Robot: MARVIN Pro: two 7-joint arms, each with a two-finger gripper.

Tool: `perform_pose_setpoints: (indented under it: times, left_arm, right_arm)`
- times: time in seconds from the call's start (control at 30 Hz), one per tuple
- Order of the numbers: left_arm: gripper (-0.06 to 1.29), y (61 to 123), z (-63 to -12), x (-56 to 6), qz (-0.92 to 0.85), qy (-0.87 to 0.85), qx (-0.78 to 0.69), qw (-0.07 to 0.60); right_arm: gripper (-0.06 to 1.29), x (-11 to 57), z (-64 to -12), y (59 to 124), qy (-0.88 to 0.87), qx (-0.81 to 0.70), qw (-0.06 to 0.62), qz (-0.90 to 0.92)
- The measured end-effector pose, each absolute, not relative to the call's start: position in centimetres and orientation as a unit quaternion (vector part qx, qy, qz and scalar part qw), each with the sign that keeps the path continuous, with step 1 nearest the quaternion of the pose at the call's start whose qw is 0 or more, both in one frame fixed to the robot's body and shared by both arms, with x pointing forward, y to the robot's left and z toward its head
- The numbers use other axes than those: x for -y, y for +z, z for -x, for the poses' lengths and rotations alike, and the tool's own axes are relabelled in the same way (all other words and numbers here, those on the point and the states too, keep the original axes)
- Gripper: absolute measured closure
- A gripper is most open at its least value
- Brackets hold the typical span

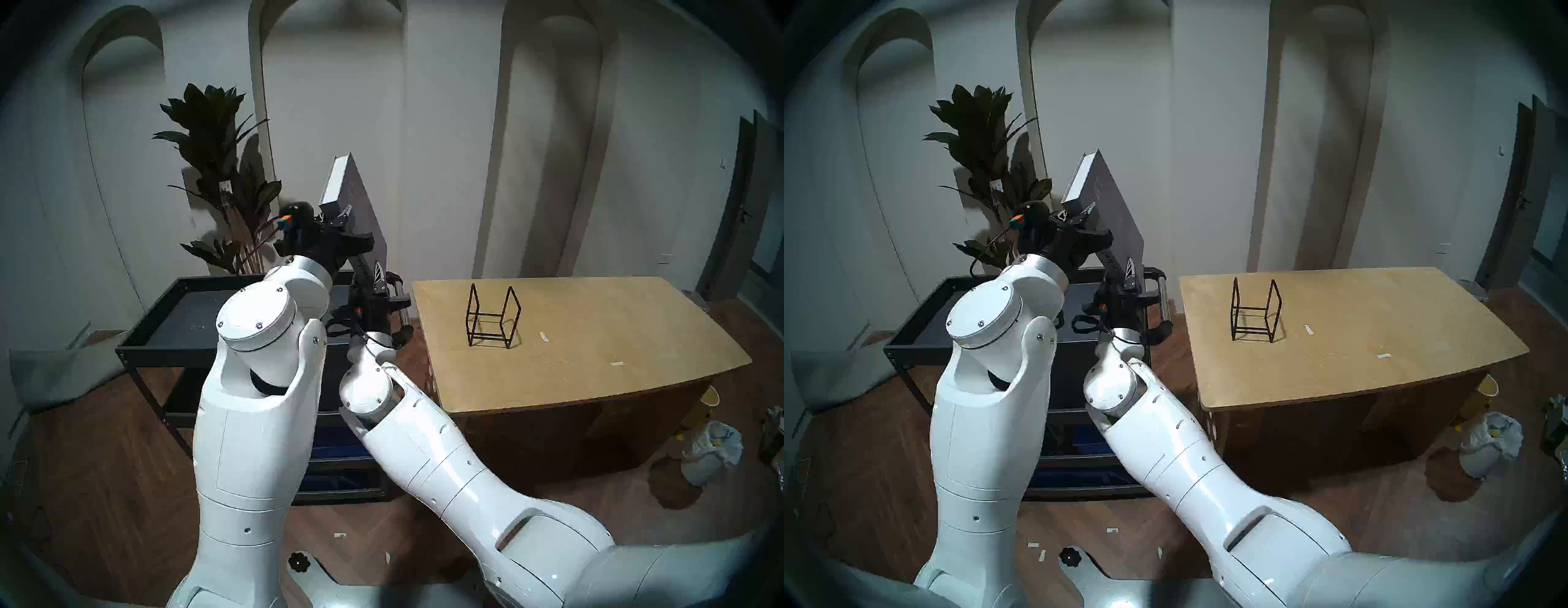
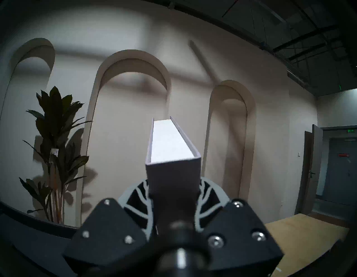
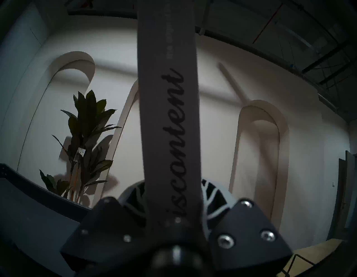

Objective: Transfer books between table and cart

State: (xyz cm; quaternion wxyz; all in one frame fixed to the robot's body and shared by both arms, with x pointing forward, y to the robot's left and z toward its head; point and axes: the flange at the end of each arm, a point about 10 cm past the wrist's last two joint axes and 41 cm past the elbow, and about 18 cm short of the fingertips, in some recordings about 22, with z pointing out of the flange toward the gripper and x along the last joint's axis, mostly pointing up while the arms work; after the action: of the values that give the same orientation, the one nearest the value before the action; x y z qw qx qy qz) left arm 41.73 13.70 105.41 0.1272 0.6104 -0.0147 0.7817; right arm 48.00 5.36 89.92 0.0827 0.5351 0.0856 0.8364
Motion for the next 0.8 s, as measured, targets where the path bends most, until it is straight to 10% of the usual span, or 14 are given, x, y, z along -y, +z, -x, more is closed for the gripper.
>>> perform_pose_setpoints:
  times: [0.5,0.63,0.8]
  left_arm:
    - [0.98,105.4,-41.9,-14.2,-0.609,0.783,0.014,0.125]
    - [0.98,105.5,-41.9,-14.3,-0.607,0.784,0.013,0.124]
    - [0.98,105.6,-42.0,-14.3,-0.606,0.786,0.012,0.123]
  right_arm:
    - [0.78,-4.7,-48.5,89.6,0.83,-0.095,0.076,-0.545]
    - [0.15,-4.3,-48.6,89.0,0.827,-0.1,0.077,-0.548]
    - [0.0,-4.0,-48.6,88.5,0.826,-0.105,0.076,-0.549]
